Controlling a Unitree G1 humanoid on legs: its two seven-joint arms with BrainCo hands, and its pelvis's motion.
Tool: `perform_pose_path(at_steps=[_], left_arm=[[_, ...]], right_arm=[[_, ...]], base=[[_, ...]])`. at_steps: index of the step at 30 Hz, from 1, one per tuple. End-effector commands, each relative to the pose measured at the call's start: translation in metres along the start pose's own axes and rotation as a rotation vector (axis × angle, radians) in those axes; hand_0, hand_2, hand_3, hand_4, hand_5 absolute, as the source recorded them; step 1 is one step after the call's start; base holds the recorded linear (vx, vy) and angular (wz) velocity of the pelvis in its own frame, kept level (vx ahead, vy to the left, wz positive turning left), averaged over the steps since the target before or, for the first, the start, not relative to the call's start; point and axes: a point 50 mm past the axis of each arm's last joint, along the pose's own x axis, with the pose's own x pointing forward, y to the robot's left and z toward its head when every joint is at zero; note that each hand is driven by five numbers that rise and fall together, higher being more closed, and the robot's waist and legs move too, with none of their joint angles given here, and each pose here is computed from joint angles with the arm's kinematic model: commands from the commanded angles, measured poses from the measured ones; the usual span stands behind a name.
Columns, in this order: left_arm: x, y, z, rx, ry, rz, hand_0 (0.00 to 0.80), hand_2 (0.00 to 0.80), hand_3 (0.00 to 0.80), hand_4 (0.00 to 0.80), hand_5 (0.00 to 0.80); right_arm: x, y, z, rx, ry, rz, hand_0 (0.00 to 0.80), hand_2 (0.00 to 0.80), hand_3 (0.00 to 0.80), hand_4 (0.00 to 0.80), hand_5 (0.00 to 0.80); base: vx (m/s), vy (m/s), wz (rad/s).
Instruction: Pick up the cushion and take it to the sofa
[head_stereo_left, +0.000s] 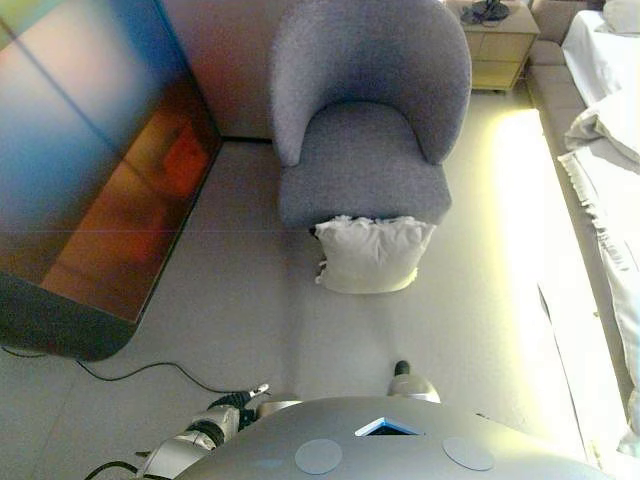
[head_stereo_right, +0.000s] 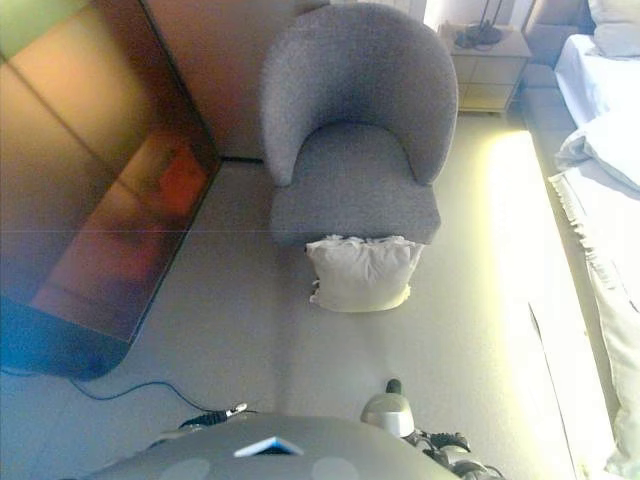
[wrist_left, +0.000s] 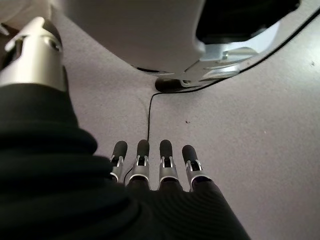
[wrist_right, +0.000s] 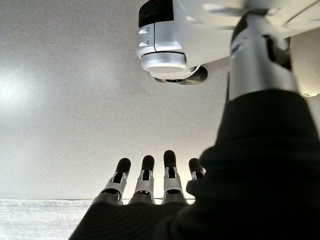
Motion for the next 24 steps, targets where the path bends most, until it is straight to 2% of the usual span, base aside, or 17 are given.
perform_pose_path(at_steps=[1,24], left_arm=[[-0.001,-0.012,0.009,-0.002,0.009,-0.025,0.000,0.000,0.000,0.000,0.000],[0.001,0.007,0.006,0.054,-0.013,0.023,0.000,0.000,0.000,0.000,0.000]], right_arm=[[-0.008,0.028,0.032,0.009,-0.038,0.080,0.000,0.000,0.000,0.000,0.000],[-0.002,0.012,0.027,-0.051,-0.064,0.124,0.000,0.000,0.000,0.000,0.000]], base=[[0.014,-0.003,0.05],[0.001,-0.036,0.01]])
